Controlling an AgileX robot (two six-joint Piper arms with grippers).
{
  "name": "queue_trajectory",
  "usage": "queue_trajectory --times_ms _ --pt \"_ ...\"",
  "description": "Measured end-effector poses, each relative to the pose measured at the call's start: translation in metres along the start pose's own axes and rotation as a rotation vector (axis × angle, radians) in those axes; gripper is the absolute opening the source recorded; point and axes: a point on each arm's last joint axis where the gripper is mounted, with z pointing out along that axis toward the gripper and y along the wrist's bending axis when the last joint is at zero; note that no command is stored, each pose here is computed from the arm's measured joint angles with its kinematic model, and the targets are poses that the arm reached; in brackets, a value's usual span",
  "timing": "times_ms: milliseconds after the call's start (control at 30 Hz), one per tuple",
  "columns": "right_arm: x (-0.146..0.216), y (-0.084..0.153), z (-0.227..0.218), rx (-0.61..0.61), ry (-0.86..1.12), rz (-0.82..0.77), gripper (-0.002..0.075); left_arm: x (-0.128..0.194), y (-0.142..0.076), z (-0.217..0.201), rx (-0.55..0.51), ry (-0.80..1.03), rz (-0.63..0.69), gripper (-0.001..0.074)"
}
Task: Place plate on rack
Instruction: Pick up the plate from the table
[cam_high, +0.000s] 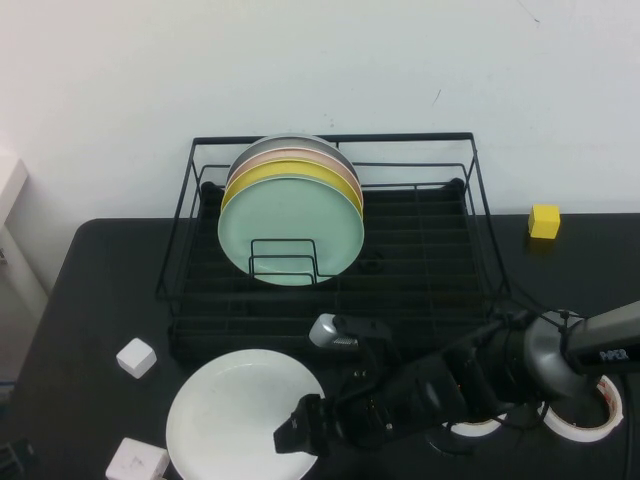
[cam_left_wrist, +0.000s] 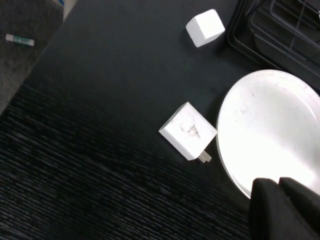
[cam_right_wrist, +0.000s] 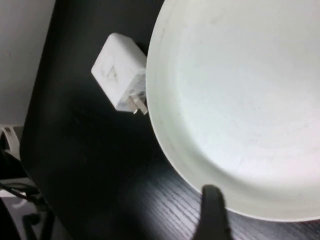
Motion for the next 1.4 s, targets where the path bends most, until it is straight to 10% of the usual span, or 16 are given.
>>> queue_trajectory --times_ms 733,1100,1400 --pt "-0.012 -0.041 0.032 0.019 0.004 0.246 0.0490 0.003 -0.004 0.000 0.046 0.028 0.002 -0.0002" --pt "-0.014 -0.043 0.032 0.045 -0.007 0.150 0.0059 0.001 -0.008 0.000 0.088 0.009 -0.023 -0.0002" --pt "-0.014 -0.043 0.032 0.045 -0.006 0.108 0.0000 0.000 -0.009 0.000 0.103 0.007 -0.033 -0.0003"
